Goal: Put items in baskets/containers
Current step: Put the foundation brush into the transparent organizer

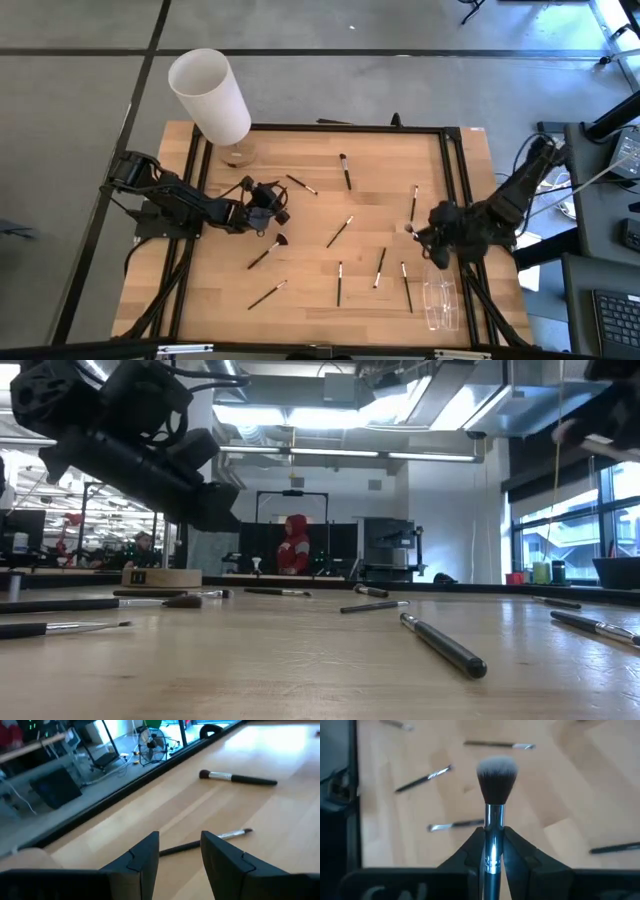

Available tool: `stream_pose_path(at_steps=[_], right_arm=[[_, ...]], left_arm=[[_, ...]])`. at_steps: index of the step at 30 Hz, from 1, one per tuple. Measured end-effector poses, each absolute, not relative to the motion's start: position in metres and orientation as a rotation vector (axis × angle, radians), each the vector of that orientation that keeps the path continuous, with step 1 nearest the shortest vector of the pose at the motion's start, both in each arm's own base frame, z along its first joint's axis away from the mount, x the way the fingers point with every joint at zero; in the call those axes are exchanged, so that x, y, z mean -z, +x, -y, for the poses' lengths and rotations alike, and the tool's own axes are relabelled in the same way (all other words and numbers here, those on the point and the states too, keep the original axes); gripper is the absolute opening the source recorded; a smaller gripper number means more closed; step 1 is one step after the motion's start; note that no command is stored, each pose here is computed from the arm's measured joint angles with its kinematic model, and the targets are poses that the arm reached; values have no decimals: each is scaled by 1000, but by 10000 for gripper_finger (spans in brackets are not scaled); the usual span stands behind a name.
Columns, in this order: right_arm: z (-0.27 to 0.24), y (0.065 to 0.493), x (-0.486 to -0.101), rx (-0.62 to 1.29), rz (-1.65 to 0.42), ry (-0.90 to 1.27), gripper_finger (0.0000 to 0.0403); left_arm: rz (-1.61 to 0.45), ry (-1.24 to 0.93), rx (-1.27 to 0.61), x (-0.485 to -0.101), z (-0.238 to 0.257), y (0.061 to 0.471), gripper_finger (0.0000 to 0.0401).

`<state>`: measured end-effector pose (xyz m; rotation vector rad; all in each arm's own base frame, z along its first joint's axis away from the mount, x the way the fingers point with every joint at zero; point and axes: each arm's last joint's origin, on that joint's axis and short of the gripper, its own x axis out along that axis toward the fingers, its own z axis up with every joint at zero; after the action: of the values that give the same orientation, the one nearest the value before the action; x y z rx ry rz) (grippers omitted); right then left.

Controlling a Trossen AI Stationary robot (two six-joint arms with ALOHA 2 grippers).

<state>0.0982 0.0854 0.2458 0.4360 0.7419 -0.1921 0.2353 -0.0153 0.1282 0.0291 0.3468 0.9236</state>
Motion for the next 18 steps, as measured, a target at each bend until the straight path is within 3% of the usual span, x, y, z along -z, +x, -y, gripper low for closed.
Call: stream_pose_path(at_steps=[7,18], right_arm=[[-109,84,-281,78,-705,378,52],[-140,63,-249,131,-707,281,52]], left_arm=[[-297,-36,-930,-130,16,237,141],[-260,-63,-911,-134,18,239,141]])
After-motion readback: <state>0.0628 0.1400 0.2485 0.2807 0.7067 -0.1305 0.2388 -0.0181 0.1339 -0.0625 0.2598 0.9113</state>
